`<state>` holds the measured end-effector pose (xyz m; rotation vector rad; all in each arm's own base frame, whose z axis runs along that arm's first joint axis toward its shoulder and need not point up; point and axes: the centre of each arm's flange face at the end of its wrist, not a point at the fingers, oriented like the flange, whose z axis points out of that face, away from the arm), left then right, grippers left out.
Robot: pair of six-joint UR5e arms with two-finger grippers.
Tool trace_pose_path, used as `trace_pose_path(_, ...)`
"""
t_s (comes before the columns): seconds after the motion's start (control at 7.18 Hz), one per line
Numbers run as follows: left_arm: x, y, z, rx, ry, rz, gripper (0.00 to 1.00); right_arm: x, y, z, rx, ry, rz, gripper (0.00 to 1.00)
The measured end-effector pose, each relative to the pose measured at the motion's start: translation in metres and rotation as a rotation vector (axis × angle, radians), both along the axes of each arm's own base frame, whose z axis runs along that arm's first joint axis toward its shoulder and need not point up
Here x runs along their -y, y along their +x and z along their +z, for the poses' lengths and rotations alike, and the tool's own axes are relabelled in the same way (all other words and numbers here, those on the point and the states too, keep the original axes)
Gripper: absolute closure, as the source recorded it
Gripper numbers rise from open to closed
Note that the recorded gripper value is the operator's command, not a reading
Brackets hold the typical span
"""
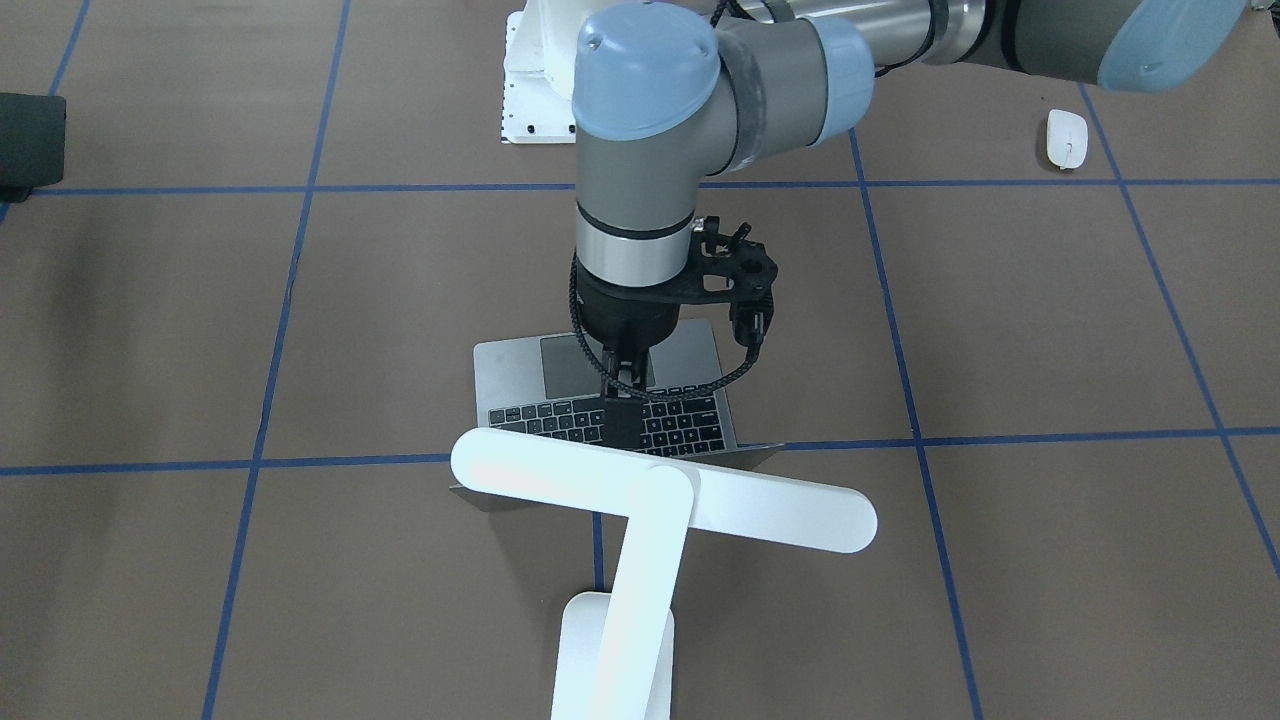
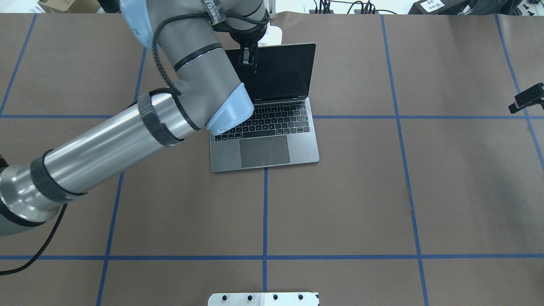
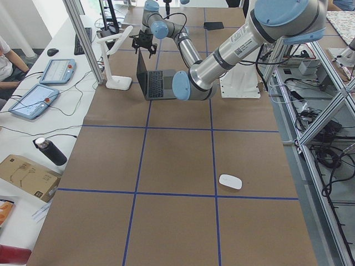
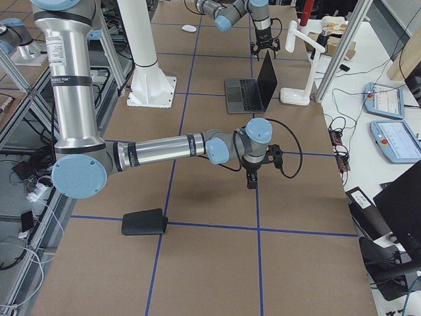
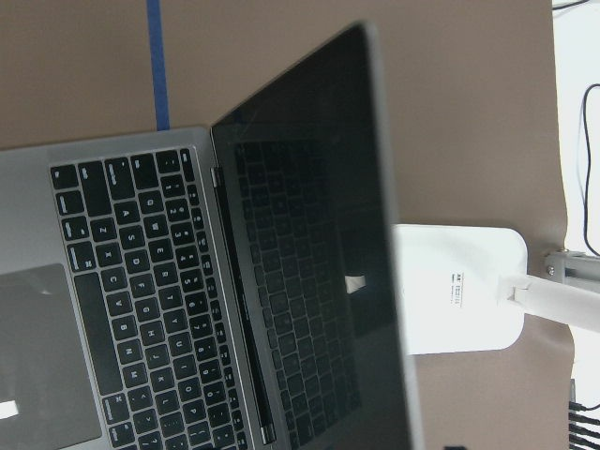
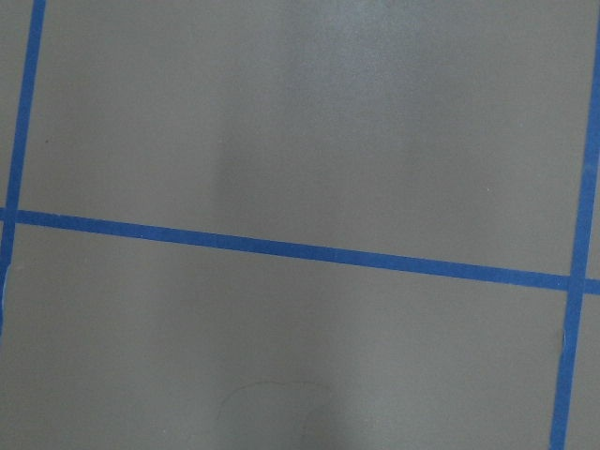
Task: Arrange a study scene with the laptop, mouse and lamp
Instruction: 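Release the laptop and raise the left gripper away from it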
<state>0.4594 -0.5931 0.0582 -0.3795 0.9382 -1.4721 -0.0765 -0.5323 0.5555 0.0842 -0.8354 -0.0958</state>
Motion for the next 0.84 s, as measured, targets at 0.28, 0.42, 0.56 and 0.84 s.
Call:
trace_pose_path(0.28, -0.043, -0.059, 0.041, 0.019, 0.154, 0.085, 0.01, -0.002, 0.001, -0.004, 0.004, 0.008, 0.000, 0.01)
trace_pose_path(0.42, -0.068, -0.087, 0.064, 0.060, 0.256, 0.169, 0.01, -0.007, 0.002, -0.003, 0.004, 0.011, -0.003, 0.01)
trace_pose_path(0.56, -0.090, -0.111, 0.090, 0.107, 0.355, 0.269, 0.01, -0.016, 0.005, 0.007, 0.003, 0.018, -0.016, 0.01)
trace_pose_path(0.84, -0.122, -0.150, 0.141, 0.207, 0.553, 0.493, 0.01, -0.052, 0.014, 0.043, 0.006, 0.063, -0.078, 0.01)
